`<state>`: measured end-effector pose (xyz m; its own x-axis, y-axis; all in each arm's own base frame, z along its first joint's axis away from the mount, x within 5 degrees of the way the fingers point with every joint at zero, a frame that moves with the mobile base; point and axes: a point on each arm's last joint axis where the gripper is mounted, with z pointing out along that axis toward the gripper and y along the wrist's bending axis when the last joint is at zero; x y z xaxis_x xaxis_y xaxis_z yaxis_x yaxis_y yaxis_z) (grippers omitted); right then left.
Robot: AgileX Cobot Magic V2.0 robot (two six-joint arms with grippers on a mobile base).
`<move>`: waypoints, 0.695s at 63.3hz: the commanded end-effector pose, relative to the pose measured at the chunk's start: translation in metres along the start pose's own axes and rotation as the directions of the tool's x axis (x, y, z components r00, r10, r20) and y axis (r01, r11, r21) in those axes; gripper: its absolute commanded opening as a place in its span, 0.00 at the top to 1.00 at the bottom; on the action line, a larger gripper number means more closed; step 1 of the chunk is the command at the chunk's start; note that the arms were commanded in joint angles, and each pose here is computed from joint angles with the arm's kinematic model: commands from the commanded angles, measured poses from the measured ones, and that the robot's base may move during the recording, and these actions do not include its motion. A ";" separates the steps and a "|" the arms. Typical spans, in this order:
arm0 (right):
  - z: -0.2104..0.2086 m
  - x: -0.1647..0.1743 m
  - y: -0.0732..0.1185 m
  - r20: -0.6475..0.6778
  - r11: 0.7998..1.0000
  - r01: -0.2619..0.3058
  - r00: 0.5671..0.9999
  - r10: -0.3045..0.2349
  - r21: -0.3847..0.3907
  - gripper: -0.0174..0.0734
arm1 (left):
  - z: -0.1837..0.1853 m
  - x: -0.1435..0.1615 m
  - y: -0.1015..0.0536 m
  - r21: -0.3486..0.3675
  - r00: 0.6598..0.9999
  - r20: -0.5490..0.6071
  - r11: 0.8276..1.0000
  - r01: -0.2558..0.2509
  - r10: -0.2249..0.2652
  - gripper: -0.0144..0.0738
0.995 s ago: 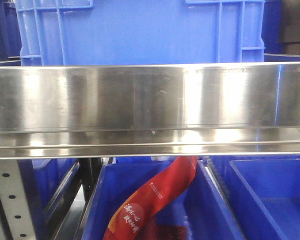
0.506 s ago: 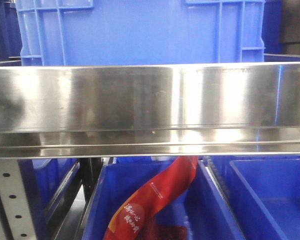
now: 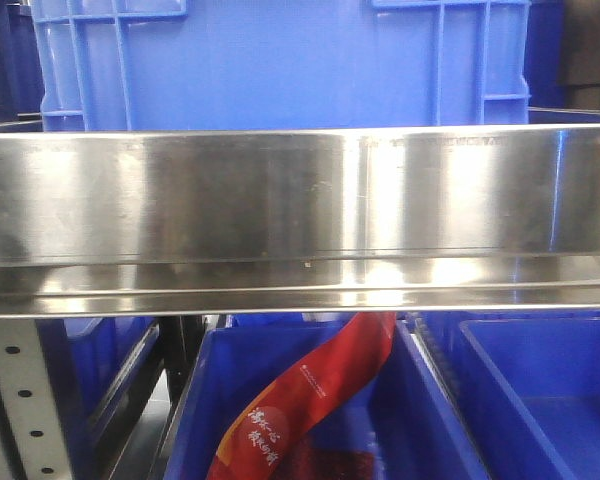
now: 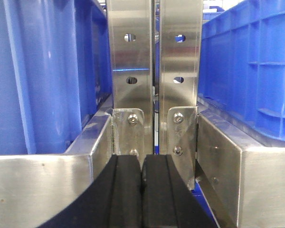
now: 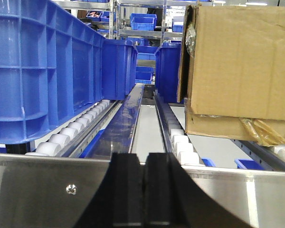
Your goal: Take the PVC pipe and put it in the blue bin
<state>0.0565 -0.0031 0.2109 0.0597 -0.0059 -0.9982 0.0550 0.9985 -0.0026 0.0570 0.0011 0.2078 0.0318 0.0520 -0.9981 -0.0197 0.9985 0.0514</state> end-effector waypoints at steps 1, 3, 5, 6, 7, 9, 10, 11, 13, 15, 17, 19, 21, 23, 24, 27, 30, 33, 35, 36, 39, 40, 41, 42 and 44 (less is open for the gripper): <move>0.000 -0.001 0.000 0.017 1.000 0.002 1.000 -0.002 0.003 0.99 | -0.001 -0.003 0.000 -0.002 0.999 0.032 1.000 0.022 -0.022 0.96; 0.000 -0.001 0.000 0.017 1.000 0.002 1.000 -0.002 0.003 0.99 | -0.001 -0.004 0.000 -0.002 0.999 0.039 1.000 0.025 -0.025 0.96; 0.000 -0.001 0.000 0.017 1.000 0.002 1.000 -0.002 0.003 0.99 | -0.001 -0.005 0.000 -0.002 0.999 0.046 1.000 0.025 -0.025 0.96; 0.000 -0.001 0.000 0.017 1.000 0.002 1.000 -0.002 0.003 0.99 | -0.001 -0.005 0.000 -0.002 0.999 0.049 1.000 0.025 -0.025 0.96; 0.000 -0.001 0.000 0.017 1.000 0.002 1.000 -0.002 0.003 0.99 | -0.001 -0.005 0.000 -0.002 0.999 0.049 1.000 0.025 -0.025 0.96; 0.000 -0.001 0.000 0.017 1.000 0.002 1.000 -0.002 0.003 0.99 | -0.001 -0.005 0.000 -0.002 0.999 0.049 1.000 0.025 -0.025 0.96; 0.000 -0.001 0.000 0.017 1.000 0.002 1.000 -0.002 0.003 0.99 | -0.001 -0.006 0.000 -0.002 0.998 0.061 1.000 0.025 -0.025 0.96; 0.000 -0.001 0.000 0.017 1.000 0.002 1.000 -0.002 0.003 0.99 | -0.001 -0.006 0.000 -0.002 0.998 0.065 1.000 0.025 -0.025 0.96; 0.000 -0.001 0.000 0.017 1.000 0.002 1.000 -0.002 0.003 0.99 | -0.001 -0.007 0.000 -0.002 0.997 0.075 1.000 0.025 -0.025 0.96; 0.000 -0.001 0.000 0.017 1.000 0.002 1.000 -0.002 0.003 0.99 | -0.001 -0.008 0.000 -0.002 0.997 0.080 1.000 0.025 -0.025 0.96; 0.000 -0.001 0.000 0.017 1.000 0.002 1.000 -0.002 0.003 0.99 | -0.001 -0.008 0.000 -0.003 0.996 0.082 1.000 0.025 -0.025 0.96; 0.000 -0.001 0.000 0.017 1.000 0.002 1.000 -0.002 0.003 0.99 | -0.001 -0.008 0.000 -0.003 0.996 0.082 1.000 0.025 -0.025 0.96; 0.000 -0.001 0.000 0.017 1.000 0.002 1.000 -0.002 0.003 0.99 | -0.001 -0.008 0.000 -0.003 0.996 0.082 1.000 0.025 -0.025 0.96; 0.000 -0.001 0.000 0.017 1.000 0.002 1.000 -0.002 0.003 0.99 | -0.001 -0.008 0.000 -0.003 0.996 0.082 1.000 0.025 -0.025 0.96; 0.000 -0.001 0.000 0.017 1.000 0.002 1.000 -0.002 0.003 0.99 | -0.001 -0.008 0.000 -0.003 0.996 0.082 1.000 0.025 -0.025 0.96; 0.000 -0.001 0.000 0.017 1.000 0.002 1.000 -0.002 0.003 0.99 | -0.001 -0.008 0.000 -0.003 0.996 0.082 1.000 0.025 -0.025 0.96; 0.000 -0.001 0.000 0.017 1.000 0.002 1.000 -0.002 0.003 0.99 | -0.001 -0.008 0.000 -0.003 0.996 0.082 1.000 0.025 -0.025 0.96; 0.000 -0.001 0.000 0.017 1.000 0.002 1.000 -0.002 0.003 0.99 | -0.001 -0.008 0.000 -0.003 0.996 0.082 1.000 0.025 -0.025 0.96; 0.000 -0.001 0.000 0.017 1.000 0.002 1.000 -0.002 0.003 0.99 | -0.001 -0.008 0.000 -0.003 0.996 0.082 1.000 0.025 -0.025 0.96; 0.000 -0.001 0.000 0.017 1.000 0.002 1.000 -0.002 0.003 0.99 | -0.001 -0.008 0.000 -0.003 0.996 0.082 1.000 0.025 -0.025 0.96; 0.000 -0.001 0.000 0.017 1.000 0.002 1.000 -0.002 0.003 0.99 | -0.001 -0.008 0.000 -0.003 0.996 0.082 1.000 0.025 -0.025 0.96; 0.000 -0.001 0.000 0.017 1.000 0.002 1.000 -0.002 0.003 0.99 | -0.001 -0.008 0.000 -0.003 0.996 0.082 1.000 0.025 -0.025 0.96; 0.000 -0.001 0.000 0.017 1.000 0.002 1.000 -0.002 0.003 0.99 | -0.001 -0.008 0.000 -0.003 0.996 0.082 1.000 0.025 -0.025 0.96; 0.000 -0.001 0.000 0.017 1.000 0.002 1.000 -0.002 0.003 0.99 | -0.001 -0.008 0.000 -0.003 0.996 0.082 1.000 0.025 -0.025 0.96; 0.000 -0.001 0.000 0.017 1.000 0.002 1.000 -0.002 0.003 0.99 | -0.001 -0.008 0.000 -0.003 0.996 0.082 1.000 0.025 -0.025 0.96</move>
<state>0.0565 -0.0031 0.2109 0.0597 -0.0059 -0.9982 0.0550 0.9985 -0.0026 0.0567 0.0009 0.2126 0.0842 0.0364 -0.9958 -0.0192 0.9992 0.0349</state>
